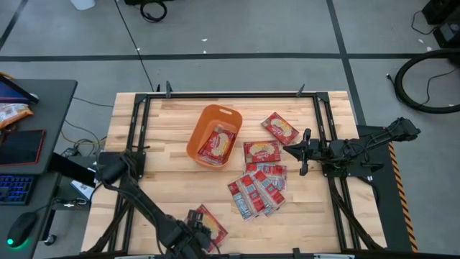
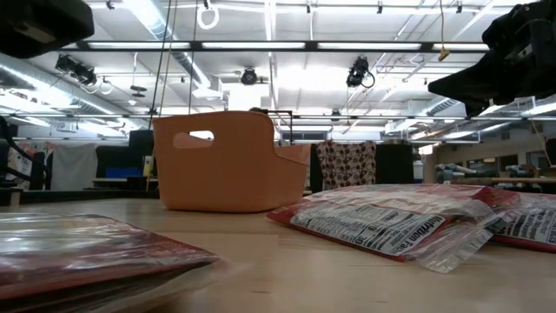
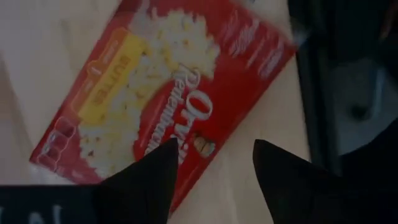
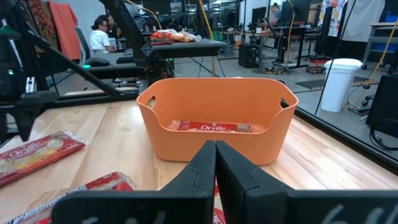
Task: Sort popcorn bags into baskets
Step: Put the red popcorn pack into the orange bin
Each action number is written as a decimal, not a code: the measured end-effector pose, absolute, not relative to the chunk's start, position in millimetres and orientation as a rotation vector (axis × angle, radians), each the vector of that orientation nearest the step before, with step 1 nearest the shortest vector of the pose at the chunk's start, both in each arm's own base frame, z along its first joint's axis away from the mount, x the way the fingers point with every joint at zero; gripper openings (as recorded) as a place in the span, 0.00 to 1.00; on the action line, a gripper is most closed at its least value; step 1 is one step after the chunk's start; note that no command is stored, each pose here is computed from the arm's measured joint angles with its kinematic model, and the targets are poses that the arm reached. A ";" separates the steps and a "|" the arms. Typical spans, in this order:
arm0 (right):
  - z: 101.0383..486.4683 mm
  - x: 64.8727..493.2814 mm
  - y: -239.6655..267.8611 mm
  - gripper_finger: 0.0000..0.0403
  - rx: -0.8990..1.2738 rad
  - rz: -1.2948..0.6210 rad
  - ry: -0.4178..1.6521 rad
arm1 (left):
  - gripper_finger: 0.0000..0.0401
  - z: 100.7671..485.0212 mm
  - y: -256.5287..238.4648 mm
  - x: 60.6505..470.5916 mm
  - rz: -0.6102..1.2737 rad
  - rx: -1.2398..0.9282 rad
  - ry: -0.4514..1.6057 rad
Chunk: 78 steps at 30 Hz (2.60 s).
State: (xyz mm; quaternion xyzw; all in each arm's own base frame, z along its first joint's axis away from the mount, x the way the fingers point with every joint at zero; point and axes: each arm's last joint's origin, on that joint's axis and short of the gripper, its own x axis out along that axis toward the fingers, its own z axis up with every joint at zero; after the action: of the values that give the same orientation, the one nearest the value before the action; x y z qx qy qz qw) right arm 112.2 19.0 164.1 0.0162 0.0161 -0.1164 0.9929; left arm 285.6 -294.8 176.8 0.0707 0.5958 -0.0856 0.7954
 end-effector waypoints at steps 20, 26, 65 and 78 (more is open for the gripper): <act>165.0 112.2 19.0 0.04 0.036 -0.233 0.024 | 0.31 135.3 -303.6 270.0 -0.103 0.550 1.291; 165.0 112.2 19.0 0.04 0.036 -0.233 0.024 | 0.20 134.2 -301.7 267.4 -0.036 0.539 1.292; 165.7 112.3 19.0 0.04 0.039 -0.233 0.016 | 0.02 342.0 -31.1 376.8 0.870 -0.353 1.112; 166.9 112.3 19.1 0.04 0.044 -0.233 0.005 | 0.02 267.9 41.4 388.5 0.923 -0.542 1.262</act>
State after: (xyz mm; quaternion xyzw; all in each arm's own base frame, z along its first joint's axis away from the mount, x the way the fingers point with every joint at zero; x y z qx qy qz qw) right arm 112.3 19.1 166.9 0.0221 0.0024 -0.1160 0.9930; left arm 388.5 41.4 267.9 -0.2412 0.5613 0.4108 0.6768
